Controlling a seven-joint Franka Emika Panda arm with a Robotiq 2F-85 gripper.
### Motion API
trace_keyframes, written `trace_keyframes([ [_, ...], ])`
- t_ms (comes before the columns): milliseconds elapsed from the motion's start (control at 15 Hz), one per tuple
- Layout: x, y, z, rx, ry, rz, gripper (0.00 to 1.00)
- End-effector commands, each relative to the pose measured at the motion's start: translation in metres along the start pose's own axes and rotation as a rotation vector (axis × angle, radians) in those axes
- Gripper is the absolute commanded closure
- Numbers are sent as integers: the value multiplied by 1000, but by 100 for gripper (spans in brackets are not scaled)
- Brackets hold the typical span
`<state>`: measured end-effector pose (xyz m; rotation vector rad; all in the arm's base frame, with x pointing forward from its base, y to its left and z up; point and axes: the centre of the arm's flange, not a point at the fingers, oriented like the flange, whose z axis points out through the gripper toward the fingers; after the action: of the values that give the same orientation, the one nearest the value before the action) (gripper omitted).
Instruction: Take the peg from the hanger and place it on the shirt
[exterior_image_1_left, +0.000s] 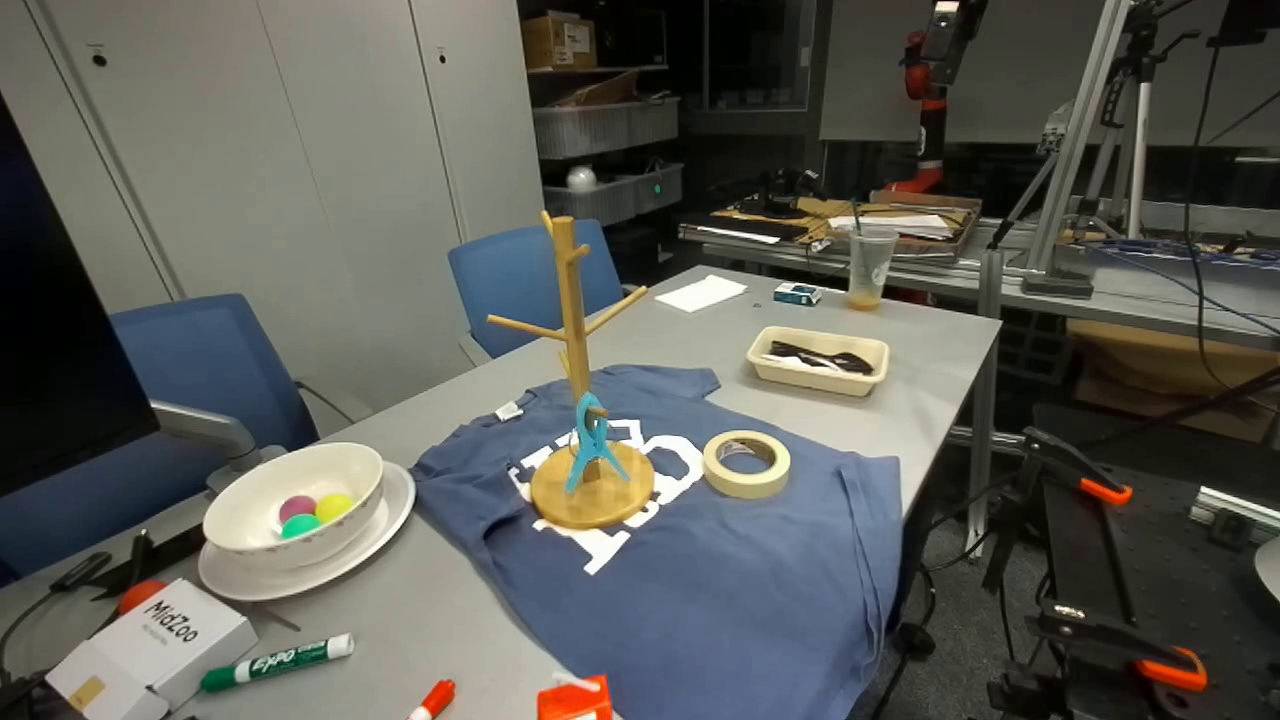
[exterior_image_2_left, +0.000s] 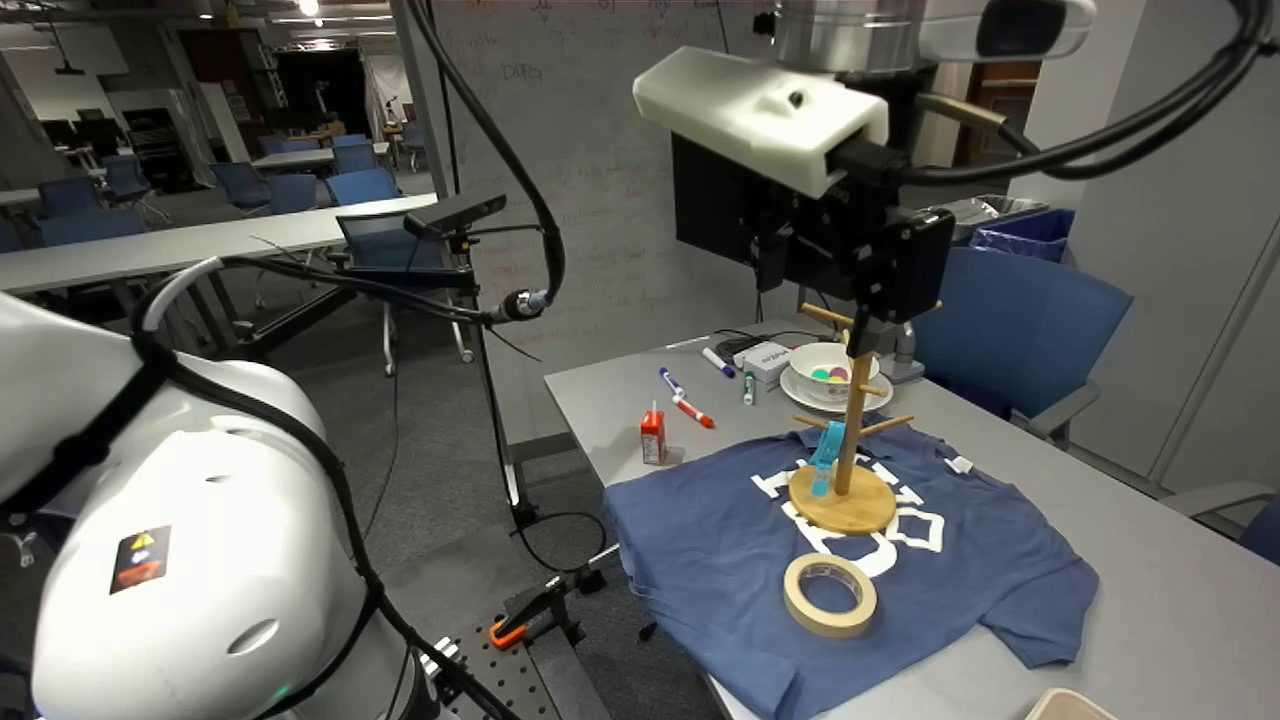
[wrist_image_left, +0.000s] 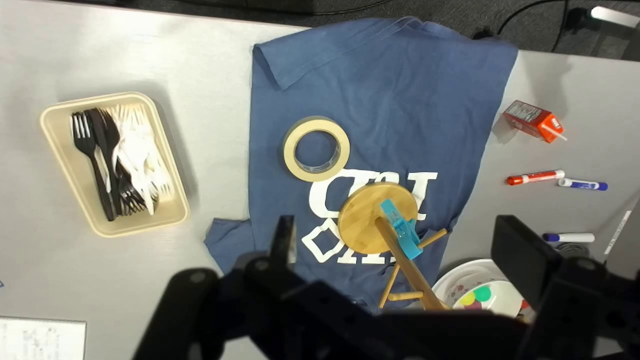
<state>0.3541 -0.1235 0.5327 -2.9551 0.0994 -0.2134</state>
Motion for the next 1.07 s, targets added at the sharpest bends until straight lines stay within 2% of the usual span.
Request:
trace_keyframes([
  [0,0,0,0,0,0,0,0],
  [333,2,-8,21,-6,-41,-28,0],
  [733,4,-30,69,-42,-123,-80,0],
  [1000,9,-49,103,-66,-120,-140,0],
])
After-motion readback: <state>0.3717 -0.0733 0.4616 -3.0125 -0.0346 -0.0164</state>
